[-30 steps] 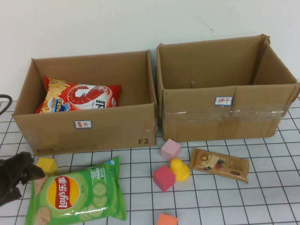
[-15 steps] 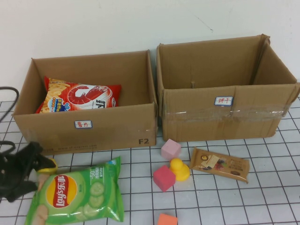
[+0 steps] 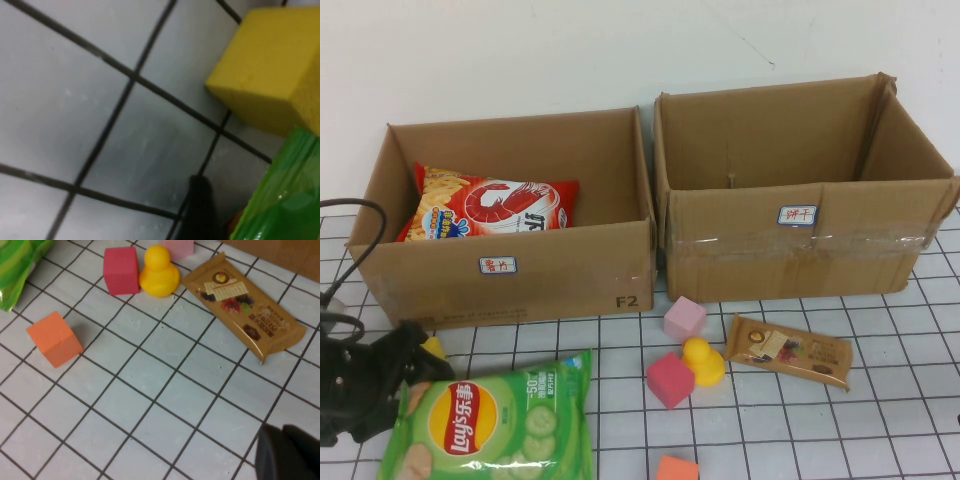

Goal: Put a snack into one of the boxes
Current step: Pick up the potato chip

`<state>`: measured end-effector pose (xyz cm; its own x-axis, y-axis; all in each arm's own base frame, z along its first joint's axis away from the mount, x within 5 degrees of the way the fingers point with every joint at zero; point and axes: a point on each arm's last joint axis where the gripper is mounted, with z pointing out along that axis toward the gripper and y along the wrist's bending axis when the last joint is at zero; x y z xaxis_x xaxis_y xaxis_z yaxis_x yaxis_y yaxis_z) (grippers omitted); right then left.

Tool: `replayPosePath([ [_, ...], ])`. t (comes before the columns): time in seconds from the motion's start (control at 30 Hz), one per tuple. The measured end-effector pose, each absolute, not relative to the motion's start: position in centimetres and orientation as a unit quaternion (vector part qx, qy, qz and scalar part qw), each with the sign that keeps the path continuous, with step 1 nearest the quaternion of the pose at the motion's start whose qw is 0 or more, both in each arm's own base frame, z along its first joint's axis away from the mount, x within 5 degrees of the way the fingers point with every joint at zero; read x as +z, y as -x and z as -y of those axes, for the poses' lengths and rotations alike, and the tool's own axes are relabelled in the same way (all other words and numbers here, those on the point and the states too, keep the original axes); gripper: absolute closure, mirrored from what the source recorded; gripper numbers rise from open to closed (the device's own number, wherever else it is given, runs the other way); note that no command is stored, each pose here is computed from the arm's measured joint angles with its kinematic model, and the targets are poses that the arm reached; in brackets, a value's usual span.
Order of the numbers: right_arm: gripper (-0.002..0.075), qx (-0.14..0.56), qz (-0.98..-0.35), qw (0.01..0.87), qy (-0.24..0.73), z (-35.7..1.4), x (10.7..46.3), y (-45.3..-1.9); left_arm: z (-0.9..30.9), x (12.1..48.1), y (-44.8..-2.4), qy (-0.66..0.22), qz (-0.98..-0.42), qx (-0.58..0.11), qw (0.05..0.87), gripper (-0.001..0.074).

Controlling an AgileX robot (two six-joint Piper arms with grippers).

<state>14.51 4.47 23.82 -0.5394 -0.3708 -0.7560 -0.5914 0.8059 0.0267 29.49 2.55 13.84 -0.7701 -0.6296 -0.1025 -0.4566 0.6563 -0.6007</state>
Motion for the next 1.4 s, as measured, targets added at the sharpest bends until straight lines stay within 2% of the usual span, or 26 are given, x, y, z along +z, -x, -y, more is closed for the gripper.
replayPosePath([
  [0.13, 0.0727, 0.142, -0.865, 0.393, 0.278, -4.5, 23.8, -14.5, -2.3, 13.8, -29.4, 0.298, -0.897, -0.293, 0.144, 0.0372],
  [0.3, 0.0727, 0.144, -0.864, 0.395, 0.278, -4.5, 23.9, -14.5, -2.1, 13.9, -29.3, 0.286, -0.898, -0.305, 0.135, 0.0638],
  [0.4, 0.0727, 0.145, -0.863, 0.397, 0.277, -4.5, 23.9, -14.6, -1.9, 14.0, -29.2, 0.273, -0.9, -0.313, 0.135, 0.0701],
  [0.5, 0.0727, 0.147, -0.863, 0.398, 0.275, -4.6, 23.9, -14.6, -1.5, 14.2, -29.1, 0.261, -0.896, -0.335, 0.128, 0.0719],
  [0.6, 0.0727, 0.147, -0.862, 0.398, 0.276, -4.6, 23.9, -14.6, -0.6, 15.0, -29.1, 0.235, -0.88, -0.394, 0.125, 0.0727],
  [0.93, 0.0727, 0.146, -0.862, 0.398, 0.277, -4.6, 23.9, -14.6, 1.3, 17.9, -29.4, 0.196, -0.794, -0.56, 0.136, 0.0729],
  [1.07, 0.0727, 0.146, -0.862, 0.398, 0.277, -4.6, 23.9, -14.6, 1.2, 18.4, -29.8, 0.207, -0.776, -0.575, 0.153, 0.0729],
  [1.27, 0.0727, 0.145, -0.861, 0.399, 0.279, -4.6, 23.9, -14.6, 1.3, 21.5, -29.5, 0.197, -0.757, -0.589, 0.206, 0.0729],
  [1.4, 0.0727, 0.144, -0.861, 0.399, 0.281, -4.6, 23.9, -14.6, 1.2, 25.0, -29.6, 0.166, -0.748, -0.593, 0.246, 0.0729],
])
